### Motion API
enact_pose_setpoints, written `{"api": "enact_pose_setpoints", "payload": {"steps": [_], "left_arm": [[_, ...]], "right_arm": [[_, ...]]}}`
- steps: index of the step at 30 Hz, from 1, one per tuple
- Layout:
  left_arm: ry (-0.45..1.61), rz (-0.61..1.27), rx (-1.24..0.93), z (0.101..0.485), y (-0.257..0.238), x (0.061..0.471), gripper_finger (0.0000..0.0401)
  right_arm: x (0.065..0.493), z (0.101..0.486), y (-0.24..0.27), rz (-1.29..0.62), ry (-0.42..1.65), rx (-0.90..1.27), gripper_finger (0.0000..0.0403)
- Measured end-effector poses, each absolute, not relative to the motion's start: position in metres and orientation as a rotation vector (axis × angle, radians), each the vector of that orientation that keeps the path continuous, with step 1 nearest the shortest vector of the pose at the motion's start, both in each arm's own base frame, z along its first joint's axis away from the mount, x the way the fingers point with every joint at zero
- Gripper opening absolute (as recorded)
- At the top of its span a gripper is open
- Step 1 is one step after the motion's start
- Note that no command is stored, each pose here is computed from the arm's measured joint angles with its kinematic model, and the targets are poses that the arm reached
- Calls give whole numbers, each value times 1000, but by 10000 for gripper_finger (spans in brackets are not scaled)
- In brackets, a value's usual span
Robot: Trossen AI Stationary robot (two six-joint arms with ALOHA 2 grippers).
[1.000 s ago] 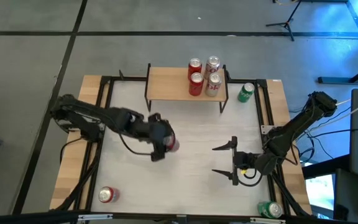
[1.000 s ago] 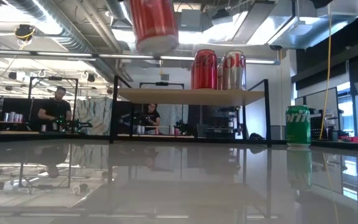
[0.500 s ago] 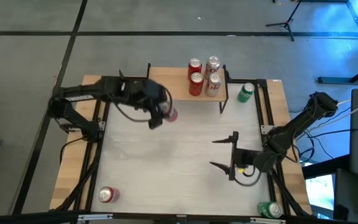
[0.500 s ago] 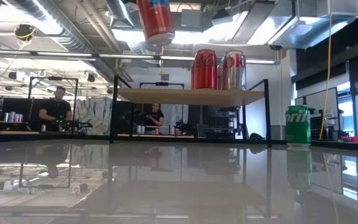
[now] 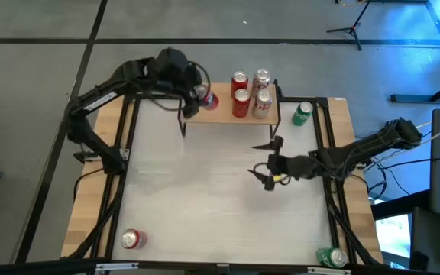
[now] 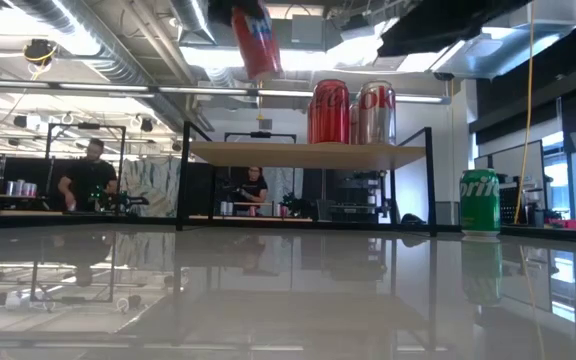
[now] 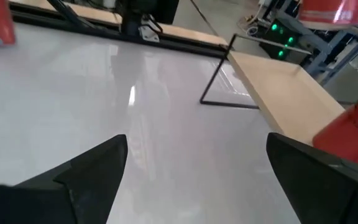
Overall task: Place canned beverage on shelf
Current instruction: Put the right red soda can on the shelf
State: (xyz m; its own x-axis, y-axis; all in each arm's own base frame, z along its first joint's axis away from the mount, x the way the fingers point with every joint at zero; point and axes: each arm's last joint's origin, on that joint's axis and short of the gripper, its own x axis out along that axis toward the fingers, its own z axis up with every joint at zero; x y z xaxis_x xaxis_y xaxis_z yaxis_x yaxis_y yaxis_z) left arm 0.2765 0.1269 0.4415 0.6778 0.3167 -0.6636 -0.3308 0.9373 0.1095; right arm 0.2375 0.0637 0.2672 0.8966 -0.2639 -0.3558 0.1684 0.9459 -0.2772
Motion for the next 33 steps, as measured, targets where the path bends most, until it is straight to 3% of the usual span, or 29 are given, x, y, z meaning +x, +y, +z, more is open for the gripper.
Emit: {"api": "enact_pose_setpoints", "payload": {"steps": [8,17,33], "left_arm": [[840,398,-27,430,184,308,288],[928,395,-128,396,232,329,288],[966,297,-31,378,262,326,288]], "right_arm": [[242,262,33,-263,478,-213,381],[241,259,31,-242,504,-160,381],[240,257,31,-248,523,-142,381]]}}
